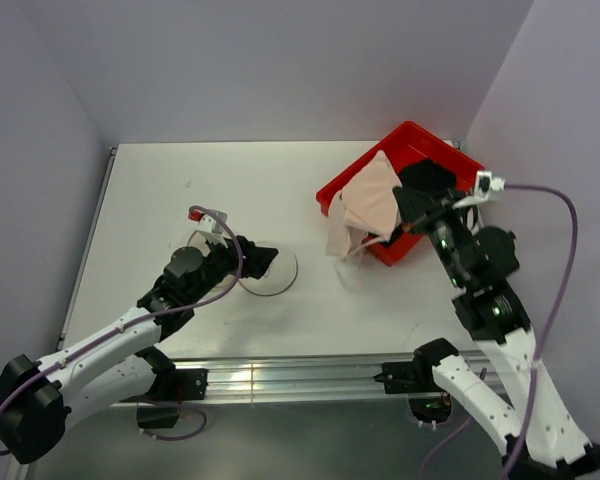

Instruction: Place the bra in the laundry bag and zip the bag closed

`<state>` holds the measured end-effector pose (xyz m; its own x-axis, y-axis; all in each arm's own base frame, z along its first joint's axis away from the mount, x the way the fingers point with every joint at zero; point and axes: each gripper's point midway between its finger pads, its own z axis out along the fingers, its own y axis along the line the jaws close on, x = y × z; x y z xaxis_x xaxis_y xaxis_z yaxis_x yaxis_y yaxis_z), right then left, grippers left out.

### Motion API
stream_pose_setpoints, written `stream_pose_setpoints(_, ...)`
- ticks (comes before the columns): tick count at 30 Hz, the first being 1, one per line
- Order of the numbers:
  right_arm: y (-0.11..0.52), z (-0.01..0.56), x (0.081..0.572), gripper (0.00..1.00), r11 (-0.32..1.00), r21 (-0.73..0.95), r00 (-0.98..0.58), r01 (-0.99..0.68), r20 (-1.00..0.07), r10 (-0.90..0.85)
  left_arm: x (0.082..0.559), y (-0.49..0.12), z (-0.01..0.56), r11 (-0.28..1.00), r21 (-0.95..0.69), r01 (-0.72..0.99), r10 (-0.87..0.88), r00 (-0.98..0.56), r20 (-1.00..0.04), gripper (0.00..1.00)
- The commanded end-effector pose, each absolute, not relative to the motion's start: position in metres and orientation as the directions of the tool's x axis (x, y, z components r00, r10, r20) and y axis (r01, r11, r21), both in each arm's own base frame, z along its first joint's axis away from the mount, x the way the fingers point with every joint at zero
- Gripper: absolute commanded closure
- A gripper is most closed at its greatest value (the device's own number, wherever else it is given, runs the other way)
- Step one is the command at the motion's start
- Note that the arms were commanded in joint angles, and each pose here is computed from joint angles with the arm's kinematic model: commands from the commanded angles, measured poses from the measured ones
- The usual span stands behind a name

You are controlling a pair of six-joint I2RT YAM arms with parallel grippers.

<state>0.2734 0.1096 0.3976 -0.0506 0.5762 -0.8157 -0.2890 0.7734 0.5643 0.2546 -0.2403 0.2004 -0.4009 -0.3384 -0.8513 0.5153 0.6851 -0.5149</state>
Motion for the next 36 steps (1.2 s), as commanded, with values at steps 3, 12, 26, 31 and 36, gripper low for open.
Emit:
stream_pose_setpoints(3, 0.132, 0.305, 0.205, 1.0, 0.728, 0.615, -0.386, -0.302, -0.778, 0.497, 0.252, -0.238, 0.238, 0.654, -0.533, 0.537, -0.401, -0.352, -0.846, 0.14)
stream_pose_setpoints(12, 0.093, 0.174, 0.192, 0.17, 0.837, 0.547, -0.522, 0.028, -0.706, 0.479, 0.258, -0.26, 0.226, 0.662, -0.553, 0.506, -0.342, -0.453, -0.824, 0.13)
stream_pose_setpoints(26, 0.097, 0.173, 0.214, 0.31, 0.861, 0.509, -0.485, -0.007, -0.754, 0.442, 0.25, -0.381, 0.143, 0.559, -0.489, 0.67, 0.079, -0.63, -0.773, 0.11)
stream_pose_setpoints(31, 0.1, 0.167, 0.216, 0.42, 0.849, 0.529, -0.472, -0.021, -0.753, 0.458, 0.248, -0.421, 0.106, 0.544, -0.431, 0.72, 0.232, -0.623, -0.747, 0.11)
stream_pose_setpoints(36, 0.099, 0.173, 0.214, 0.46, 0.828, 0.559, -0.433, -0.043, -0.757, 0.489, 0.238, -0.441, 0.087, 0.5, -0.459, 0.735, 0.286, -0.64, -0.713, 0.12)
